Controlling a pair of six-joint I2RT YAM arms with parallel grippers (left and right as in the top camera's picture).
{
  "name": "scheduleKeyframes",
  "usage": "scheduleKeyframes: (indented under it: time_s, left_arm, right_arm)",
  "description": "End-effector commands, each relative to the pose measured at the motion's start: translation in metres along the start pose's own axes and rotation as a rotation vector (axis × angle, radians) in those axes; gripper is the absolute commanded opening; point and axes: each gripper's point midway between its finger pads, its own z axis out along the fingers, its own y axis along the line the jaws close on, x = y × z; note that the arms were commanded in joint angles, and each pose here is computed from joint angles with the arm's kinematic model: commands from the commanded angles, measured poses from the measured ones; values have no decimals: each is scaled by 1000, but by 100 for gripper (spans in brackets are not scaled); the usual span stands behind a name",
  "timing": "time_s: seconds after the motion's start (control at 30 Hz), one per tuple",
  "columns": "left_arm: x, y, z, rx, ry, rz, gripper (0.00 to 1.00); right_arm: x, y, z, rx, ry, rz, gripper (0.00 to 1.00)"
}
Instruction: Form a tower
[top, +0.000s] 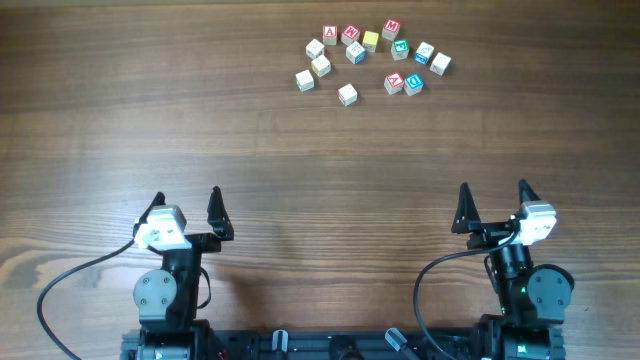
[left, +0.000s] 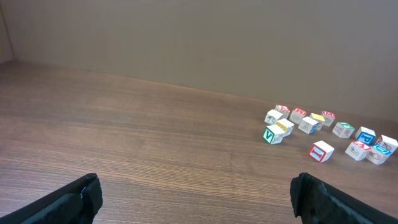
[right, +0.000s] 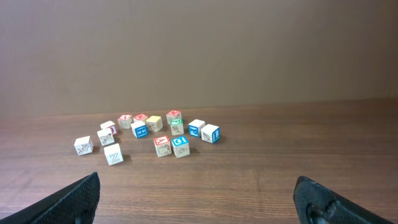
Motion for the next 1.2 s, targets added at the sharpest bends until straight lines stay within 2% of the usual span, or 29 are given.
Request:
scheduleKeyframes:
  time_s: [0.0, 1.07, 1.17]
  left_arm:
    - [2, 0, 0, 6, 1, 15, 100]
    - [0, 5, 0, -23, -8, 33, 100]
    - [0, -6, 0, 41, -4, 19, 100]
  right_arm:
    - [-1, -2, 0, 11, -8, 15, 100]
    - [-1, -2, 0, 11, -8, 15, 100]
    - [-1, -2, 0, 12, -8, 15, 100]
